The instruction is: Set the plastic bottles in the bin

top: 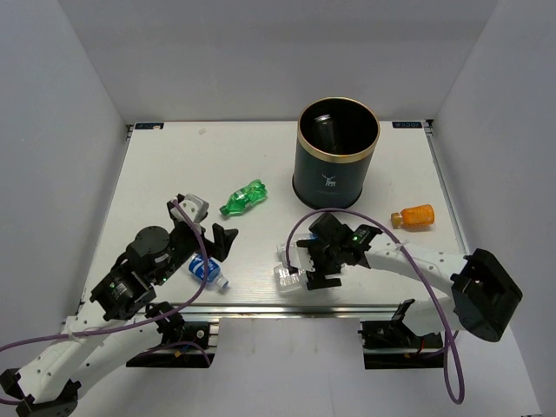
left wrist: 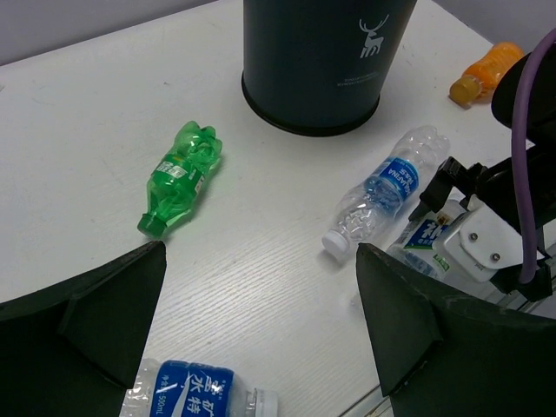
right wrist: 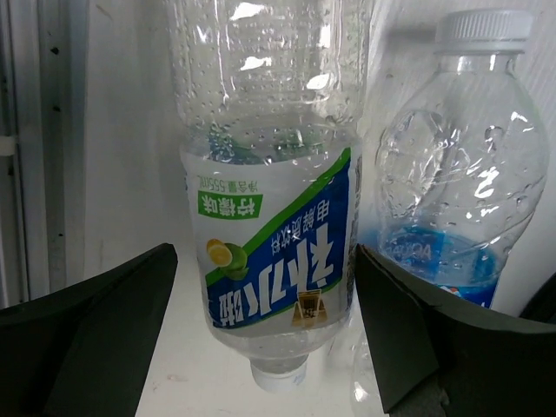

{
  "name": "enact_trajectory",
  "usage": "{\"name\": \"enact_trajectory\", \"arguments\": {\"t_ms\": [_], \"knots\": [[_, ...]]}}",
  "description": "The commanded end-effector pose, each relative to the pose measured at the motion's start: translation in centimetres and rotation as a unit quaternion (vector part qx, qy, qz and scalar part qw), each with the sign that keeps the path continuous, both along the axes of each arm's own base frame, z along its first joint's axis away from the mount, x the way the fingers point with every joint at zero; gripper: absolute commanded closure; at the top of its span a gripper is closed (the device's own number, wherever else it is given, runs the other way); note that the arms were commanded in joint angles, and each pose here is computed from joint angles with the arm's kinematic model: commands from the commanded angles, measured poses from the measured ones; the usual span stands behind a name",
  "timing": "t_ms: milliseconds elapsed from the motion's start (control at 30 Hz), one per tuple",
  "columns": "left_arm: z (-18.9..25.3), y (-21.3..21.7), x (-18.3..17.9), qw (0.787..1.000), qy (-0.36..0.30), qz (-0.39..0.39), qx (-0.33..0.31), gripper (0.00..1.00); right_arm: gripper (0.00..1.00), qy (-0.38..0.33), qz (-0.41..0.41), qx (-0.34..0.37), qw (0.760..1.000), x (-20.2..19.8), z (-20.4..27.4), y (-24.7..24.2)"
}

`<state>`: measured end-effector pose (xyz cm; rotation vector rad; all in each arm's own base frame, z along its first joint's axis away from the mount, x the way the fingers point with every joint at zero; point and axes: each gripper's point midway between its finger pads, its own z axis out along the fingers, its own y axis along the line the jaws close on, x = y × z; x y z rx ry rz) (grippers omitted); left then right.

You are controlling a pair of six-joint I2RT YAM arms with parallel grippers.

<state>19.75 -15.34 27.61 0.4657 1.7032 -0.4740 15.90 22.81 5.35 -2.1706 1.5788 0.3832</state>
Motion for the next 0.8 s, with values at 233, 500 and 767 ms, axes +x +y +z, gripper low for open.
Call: {"name": "enact_trajectory", "arguments": {"t_ms": [233, 500, 767], "knots": [[-1.2, 1.6, 1.0, 0.997, 0.027, 0.066, -0.012, 0.00, 0.16, -0.021, 0.000, -0.027, 0.999, 1.1, -2.9, 0.1], [-3.3, 4.2, 1.9, 0.979, 0.091, 0.182, -0.024, 0.00, 0.70, 0.024, 0.000, 0.008, 1.000, -0.3, -0.2, 1.9], [-5.4, 6.1, 1.7, 0.944, 0.164, 0.283, -0.049, 0.00, 0.83, -0.039, -0.015, 0.231, 0.972, -0.9, 15.1, 5.8]]}}
